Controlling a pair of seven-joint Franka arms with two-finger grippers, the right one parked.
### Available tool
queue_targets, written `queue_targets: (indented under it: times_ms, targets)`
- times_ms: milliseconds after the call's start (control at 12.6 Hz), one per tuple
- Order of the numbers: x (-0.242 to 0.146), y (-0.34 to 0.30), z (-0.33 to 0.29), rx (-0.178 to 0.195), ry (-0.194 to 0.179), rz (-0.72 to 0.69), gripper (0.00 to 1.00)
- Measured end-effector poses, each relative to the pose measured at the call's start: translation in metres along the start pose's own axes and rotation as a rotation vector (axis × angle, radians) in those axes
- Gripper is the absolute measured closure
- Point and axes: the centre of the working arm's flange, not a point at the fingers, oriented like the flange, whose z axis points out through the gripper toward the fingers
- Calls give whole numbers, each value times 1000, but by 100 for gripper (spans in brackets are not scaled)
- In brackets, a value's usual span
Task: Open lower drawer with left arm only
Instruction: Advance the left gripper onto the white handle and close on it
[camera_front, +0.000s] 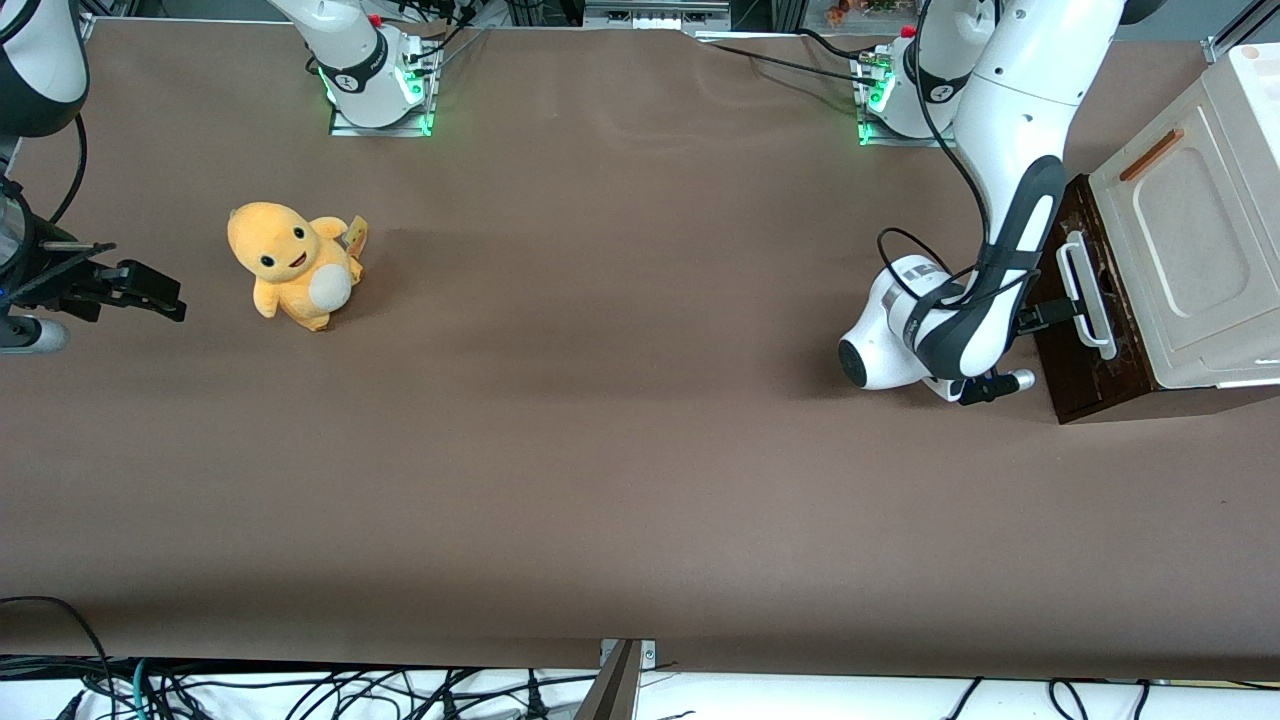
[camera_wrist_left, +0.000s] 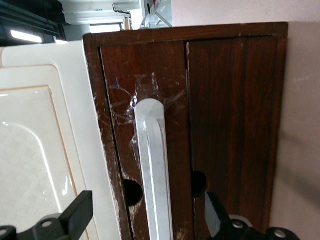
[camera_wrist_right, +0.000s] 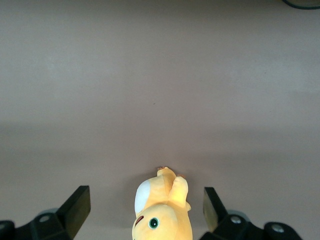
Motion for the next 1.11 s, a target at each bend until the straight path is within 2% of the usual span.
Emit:
queue_targets:
  times_ms: [397, 635, 714, 1032, 1111]
  targets:
    - [5, 7, 14, 21, -6, 9, 2]
    - [10, 7, 22, 28, -7, 7, 6]
    - [11, 7, 24, 30, -8, 6, 12]
    - [10, 11, 32, 41, -14, 18, 17]
    - [9, 11, 32, 43, -14, 20, 26]
